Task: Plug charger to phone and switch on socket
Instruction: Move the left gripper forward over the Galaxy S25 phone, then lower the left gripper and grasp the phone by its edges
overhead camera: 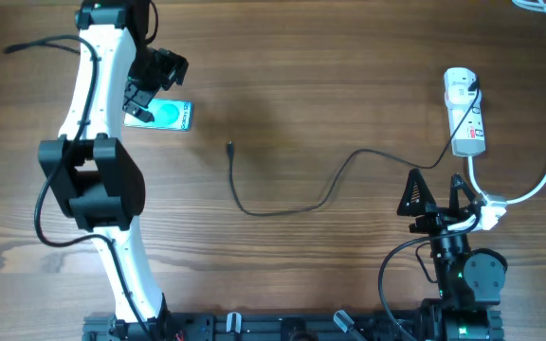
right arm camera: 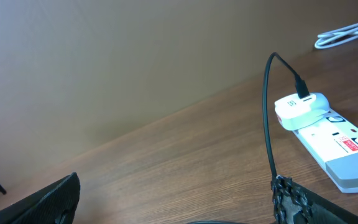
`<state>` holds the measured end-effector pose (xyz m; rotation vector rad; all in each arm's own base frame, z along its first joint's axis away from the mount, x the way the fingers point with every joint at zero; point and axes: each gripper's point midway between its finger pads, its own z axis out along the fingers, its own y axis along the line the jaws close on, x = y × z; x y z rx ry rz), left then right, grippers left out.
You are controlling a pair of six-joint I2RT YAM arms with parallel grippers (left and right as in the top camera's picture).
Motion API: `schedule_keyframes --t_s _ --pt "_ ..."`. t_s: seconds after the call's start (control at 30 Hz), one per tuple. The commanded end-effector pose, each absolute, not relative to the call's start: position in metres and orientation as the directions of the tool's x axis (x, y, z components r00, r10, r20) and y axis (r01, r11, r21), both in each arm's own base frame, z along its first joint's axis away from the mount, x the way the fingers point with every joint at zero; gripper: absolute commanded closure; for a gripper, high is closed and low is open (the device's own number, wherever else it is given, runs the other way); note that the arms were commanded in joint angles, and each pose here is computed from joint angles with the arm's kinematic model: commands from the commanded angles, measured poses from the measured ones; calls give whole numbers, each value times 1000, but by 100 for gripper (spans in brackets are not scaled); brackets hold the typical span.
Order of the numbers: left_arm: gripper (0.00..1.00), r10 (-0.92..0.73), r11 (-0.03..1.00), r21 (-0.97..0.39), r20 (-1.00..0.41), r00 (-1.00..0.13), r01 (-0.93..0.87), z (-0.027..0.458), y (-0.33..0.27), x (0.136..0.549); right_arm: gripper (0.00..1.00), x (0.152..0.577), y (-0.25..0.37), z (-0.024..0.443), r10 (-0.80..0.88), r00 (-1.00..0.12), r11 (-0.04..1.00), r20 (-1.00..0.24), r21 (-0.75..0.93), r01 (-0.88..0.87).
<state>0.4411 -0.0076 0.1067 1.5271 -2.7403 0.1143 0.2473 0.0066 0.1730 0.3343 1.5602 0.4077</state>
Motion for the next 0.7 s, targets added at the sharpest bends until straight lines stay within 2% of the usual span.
schedule_keyframes --t_s 0.0,0.13,0.47,0.67 --pt "1 -901 413 -71 115 -419 -908 88 -2 450 0 247 7 176 456 -19 889 -890 456 -44" --pt "1 -905 399 -52 137 -402 -916 69 1 453 0 247 7 176 456 -18 889 -890 456 -44" --pt "1 -943 328 -19 51 -328 -945 52 18 462 0 247 7 176 456 -19 889 -890 456 -44" --pt "1 -940 335 16 65 -334 -942 26 15 463 0 247 7 176 456 -19 889 -890 456 -44"
